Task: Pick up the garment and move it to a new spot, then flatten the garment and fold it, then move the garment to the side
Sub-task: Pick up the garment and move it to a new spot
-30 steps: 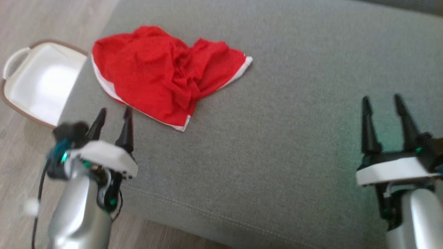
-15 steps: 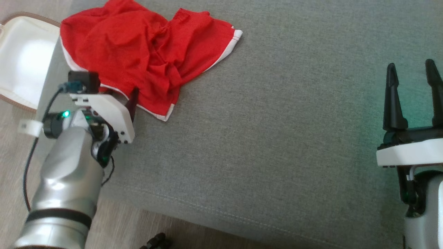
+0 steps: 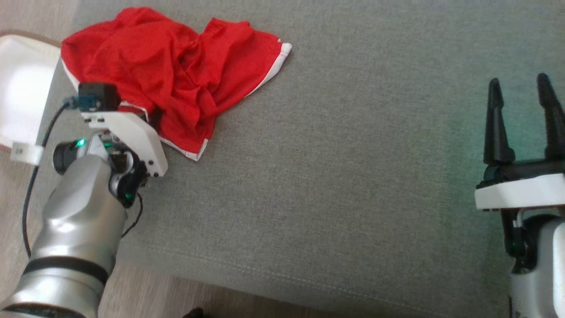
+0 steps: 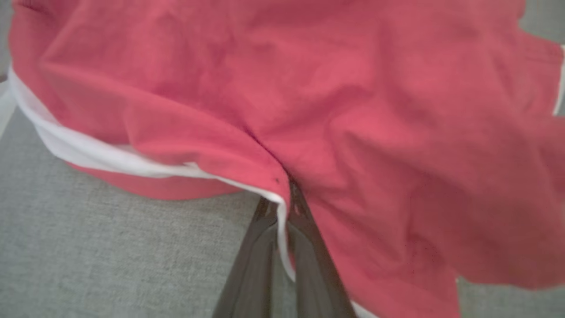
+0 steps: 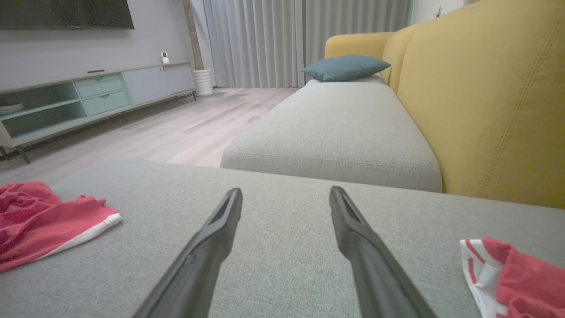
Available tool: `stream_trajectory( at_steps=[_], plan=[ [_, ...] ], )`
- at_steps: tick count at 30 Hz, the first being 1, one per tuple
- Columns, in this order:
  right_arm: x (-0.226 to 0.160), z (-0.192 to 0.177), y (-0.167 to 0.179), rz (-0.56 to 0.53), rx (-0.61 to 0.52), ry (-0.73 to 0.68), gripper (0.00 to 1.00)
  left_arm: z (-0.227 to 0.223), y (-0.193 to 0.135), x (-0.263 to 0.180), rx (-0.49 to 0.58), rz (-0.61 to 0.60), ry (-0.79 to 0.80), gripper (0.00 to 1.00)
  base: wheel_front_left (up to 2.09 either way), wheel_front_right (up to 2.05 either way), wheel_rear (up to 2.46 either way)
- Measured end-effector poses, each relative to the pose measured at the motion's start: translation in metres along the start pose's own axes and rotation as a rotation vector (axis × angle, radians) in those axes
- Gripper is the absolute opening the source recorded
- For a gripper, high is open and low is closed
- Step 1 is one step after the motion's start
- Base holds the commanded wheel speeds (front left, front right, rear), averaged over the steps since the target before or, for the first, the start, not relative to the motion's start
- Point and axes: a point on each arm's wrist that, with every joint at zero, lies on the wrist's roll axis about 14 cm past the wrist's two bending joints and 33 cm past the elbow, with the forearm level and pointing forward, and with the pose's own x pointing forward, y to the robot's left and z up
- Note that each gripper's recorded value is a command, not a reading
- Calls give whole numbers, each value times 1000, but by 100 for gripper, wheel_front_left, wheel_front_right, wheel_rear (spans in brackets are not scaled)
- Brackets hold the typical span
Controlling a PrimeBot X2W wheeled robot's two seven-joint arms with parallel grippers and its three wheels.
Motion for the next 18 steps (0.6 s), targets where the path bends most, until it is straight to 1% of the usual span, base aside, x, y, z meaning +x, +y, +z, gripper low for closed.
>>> stream_trajectory(
  at_steps=[2,6,12,13,14,15,18],
  plan=[
    [-3,6,0,-2,5,-17,100,1,-2,-5,1,-9,-28,0,0,0,0],
    [-12,15,0,-13,18,-41,100,19,-11,-17,-62,-43,-151,0,0,0,0],
    [-31,35,0,-31,58,-98,100,97,-37,-49,-144,-139,-456,0,0,0,0],
    [-35,38,-1,-37,66,-106,100,109,-43,-55,-147,-158,-501,0,0,0,0],
    [-43,43,-5,-50,77,-123,100,133,-56,-67,-156,-190,-583,0,0,0,0],
    [-43,43,-5,-50,77,-123,100,133,-56,-67,-156,-190,-583,0,0,0,0],
    [-56,49,-11,-73,84,-142,100,165,-84,-85,-151,-252,-685,0,0,0,0]
  ],
)
